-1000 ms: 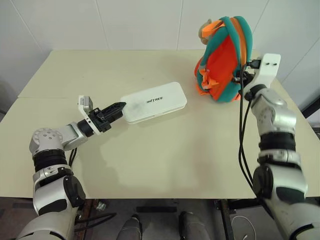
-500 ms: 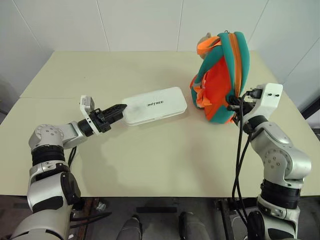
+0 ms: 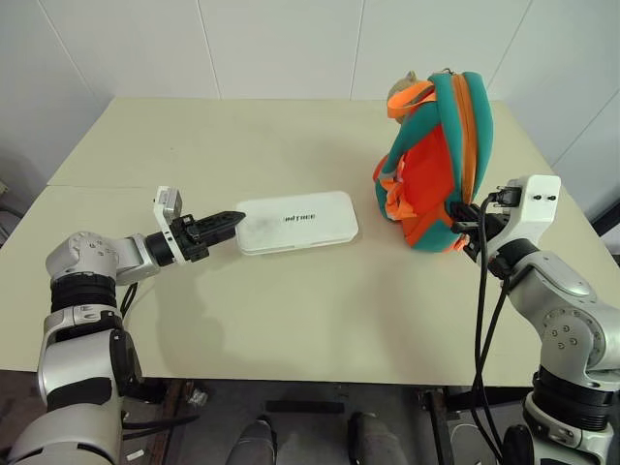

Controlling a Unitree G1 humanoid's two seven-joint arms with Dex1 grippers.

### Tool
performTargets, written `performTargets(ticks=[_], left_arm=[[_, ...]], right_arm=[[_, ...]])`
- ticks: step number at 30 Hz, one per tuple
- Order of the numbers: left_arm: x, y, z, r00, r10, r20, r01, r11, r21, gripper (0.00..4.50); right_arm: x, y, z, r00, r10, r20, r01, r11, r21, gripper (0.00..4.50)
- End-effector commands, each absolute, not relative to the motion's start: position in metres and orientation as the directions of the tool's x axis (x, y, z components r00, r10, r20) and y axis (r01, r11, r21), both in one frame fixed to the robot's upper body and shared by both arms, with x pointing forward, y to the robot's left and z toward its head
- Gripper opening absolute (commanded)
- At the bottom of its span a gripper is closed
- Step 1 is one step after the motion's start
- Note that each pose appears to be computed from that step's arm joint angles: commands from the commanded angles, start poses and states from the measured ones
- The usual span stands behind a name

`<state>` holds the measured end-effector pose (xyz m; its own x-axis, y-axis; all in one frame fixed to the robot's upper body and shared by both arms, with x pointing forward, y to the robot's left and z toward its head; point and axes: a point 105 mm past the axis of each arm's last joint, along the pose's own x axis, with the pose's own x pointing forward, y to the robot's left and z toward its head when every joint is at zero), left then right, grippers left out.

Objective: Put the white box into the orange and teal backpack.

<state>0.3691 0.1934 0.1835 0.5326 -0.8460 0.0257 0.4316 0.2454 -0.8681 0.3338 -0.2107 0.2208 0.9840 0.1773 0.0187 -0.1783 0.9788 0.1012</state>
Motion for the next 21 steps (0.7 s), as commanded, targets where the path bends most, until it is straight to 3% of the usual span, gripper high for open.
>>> performTargets(ticks=[1,21], left_arm=[[0.368,0.199,0.205,0.519,-0.851,0.077,0.491,0.223,-0.842,1.23],[0.374,0.192,0.208,0.508,-0.858,0.079,0.500,0.219,-0.838,1.23]], right_arm=[[0.323,-0.208,0.230,0.974,0.224,0.043,-0.227,0.972,0.064,0.00],[0.281,-0.206,0.220,0.961,0.277,-0.001,-0.276,0.958,0.076,0.00]])
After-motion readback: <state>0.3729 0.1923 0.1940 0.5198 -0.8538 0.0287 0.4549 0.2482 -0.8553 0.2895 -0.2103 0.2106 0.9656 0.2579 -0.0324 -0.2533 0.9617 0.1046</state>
